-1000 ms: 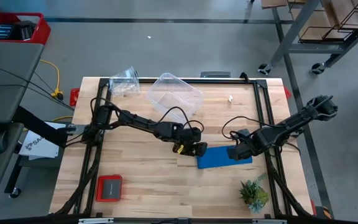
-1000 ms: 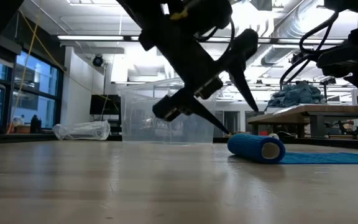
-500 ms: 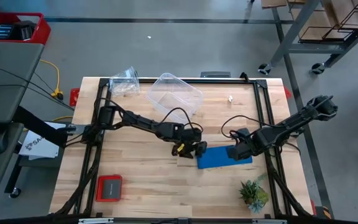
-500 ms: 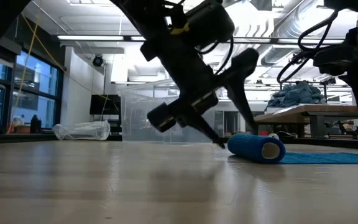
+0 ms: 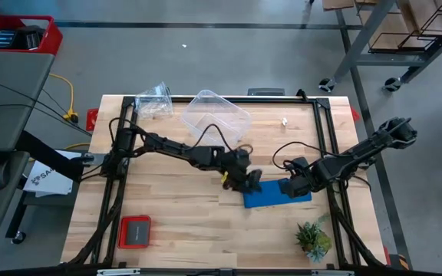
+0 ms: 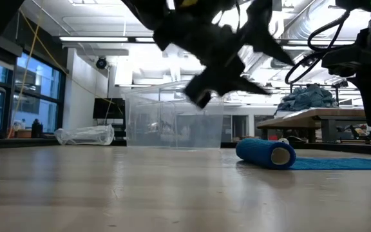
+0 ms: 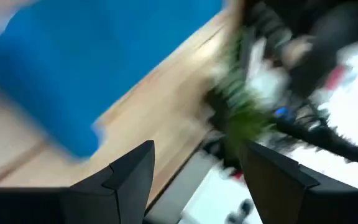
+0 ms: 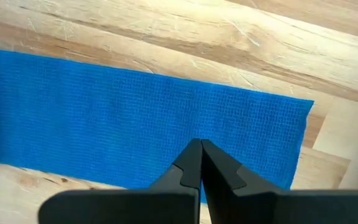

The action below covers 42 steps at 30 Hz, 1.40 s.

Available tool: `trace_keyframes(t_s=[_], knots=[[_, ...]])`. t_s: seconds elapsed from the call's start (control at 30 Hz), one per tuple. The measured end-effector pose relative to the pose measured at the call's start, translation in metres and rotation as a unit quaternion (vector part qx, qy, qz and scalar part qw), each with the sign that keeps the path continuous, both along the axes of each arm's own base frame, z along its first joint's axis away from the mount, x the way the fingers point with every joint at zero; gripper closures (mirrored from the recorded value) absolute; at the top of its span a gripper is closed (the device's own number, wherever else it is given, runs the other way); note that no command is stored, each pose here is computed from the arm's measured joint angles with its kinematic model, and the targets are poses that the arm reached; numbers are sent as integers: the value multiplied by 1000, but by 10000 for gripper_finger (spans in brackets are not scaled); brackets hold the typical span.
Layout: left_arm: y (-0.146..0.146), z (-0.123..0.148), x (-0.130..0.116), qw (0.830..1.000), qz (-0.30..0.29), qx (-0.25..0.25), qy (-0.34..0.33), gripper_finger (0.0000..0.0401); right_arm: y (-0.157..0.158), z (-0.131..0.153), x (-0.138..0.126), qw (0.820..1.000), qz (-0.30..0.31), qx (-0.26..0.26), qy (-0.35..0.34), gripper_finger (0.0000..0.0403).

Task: Roll bandage
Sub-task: Roll the blue bandage

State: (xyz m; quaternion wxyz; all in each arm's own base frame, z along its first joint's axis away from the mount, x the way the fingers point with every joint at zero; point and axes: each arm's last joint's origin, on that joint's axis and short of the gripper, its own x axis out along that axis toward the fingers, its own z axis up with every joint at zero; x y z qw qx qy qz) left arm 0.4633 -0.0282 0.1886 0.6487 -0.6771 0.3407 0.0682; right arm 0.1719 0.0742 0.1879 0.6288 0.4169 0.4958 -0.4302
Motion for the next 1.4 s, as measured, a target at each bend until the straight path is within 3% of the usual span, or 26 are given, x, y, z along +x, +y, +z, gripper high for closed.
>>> trace_keyframes(t_s=[0.17,0.33,0.57,0.93,1.23,1.4], knots=[[16,-25,7,998,55,-16,23,179,0,0,0,1000,0,1,1,403],[11,-32,15,996,66,-54,4,198,0,0,0,1000,0,0,3,403],[-6,-40,13,997,51,-57,28,214,-1,0,0,1000,-1,1,4,403],[-5,-52,1,994,36,-6,104,216,1,0,2,1000,0,19,-3,403],[-5,-52,1,994,31,-2,105,216,4,1,6,999,-3,32,-28,403],[-4,-49,6,997,36,-8,68,216,4,1,8,999,-3,28,-36,403]])
